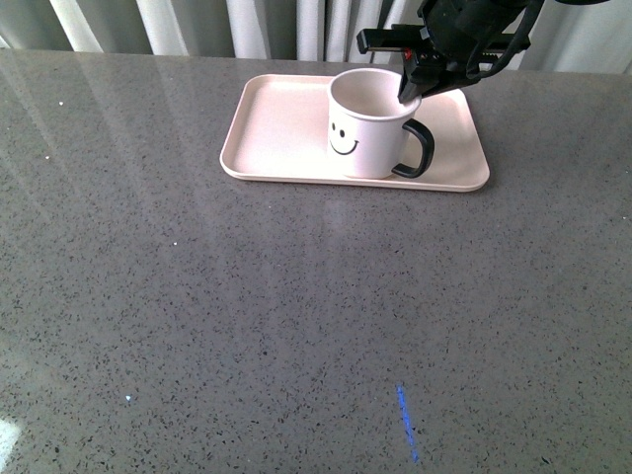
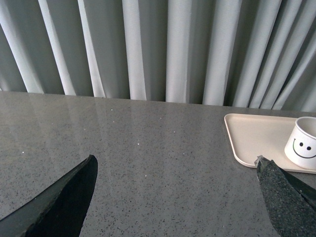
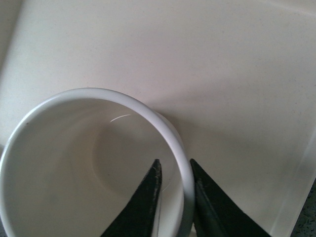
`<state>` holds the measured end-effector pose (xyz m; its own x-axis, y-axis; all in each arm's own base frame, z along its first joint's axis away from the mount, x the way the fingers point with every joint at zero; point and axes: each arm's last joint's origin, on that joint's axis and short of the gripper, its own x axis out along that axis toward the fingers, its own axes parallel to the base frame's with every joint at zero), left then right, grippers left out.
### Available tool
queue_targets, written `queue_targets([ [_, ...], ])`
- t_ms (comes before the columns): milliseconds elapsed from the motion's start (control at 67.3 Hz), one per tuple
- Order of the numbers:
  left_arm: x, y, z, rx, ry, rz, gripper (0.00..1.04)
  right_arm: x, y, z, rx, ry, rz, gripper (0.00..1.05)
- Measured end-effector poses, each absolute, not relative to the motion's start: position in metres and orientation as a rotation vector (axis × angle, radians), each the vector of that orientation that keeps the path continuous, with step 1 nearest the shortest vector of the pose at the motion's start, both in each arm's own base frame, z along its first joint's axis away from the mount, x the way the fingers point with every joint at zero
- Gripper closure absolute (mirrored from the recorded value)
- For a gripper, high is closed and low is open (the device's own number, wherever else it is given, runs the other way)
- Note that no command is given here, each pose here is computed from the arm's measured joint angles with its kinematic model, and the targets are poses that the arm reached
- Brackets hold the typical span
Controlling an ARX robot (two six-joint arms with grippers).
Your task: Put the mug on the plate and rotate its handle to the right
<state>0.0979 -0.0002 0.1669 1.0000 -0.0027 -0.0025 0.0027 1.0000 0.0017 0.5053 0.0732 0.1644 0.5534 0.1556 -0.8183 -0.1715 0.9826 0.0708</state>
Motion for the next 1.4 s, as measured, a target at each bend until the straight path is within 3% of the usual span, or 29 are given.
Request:
queue_targets([
  [312, 0.098, 0.0, 0.167, 0.002, 0.002, -0.003, 0.09, 0.509, 0.065, 0.182, -0.039, 0.959, 0.226, 1.03],
  [624, 0.098, 0.0, 0.167, 0.002, 0.002, -0.003, 0.09, 0.522, 0.016, 0.237, -0.307, 0.829, 0.482, 1.03],
  [1040, 0.098, 0.0, 0.167, 0.002, 0.002, -0.003, 0.09, 0.544, 0.018, 0.196, -0.423, 0.882, 0.718, 1.03],
  [1397, 0.098, 0.0, 0.167, 0.002, 0.002, -0.003, 0.09, 0.549, 0.025, 0.186, -0.471, 0.884, 0.786, 1.03],
])
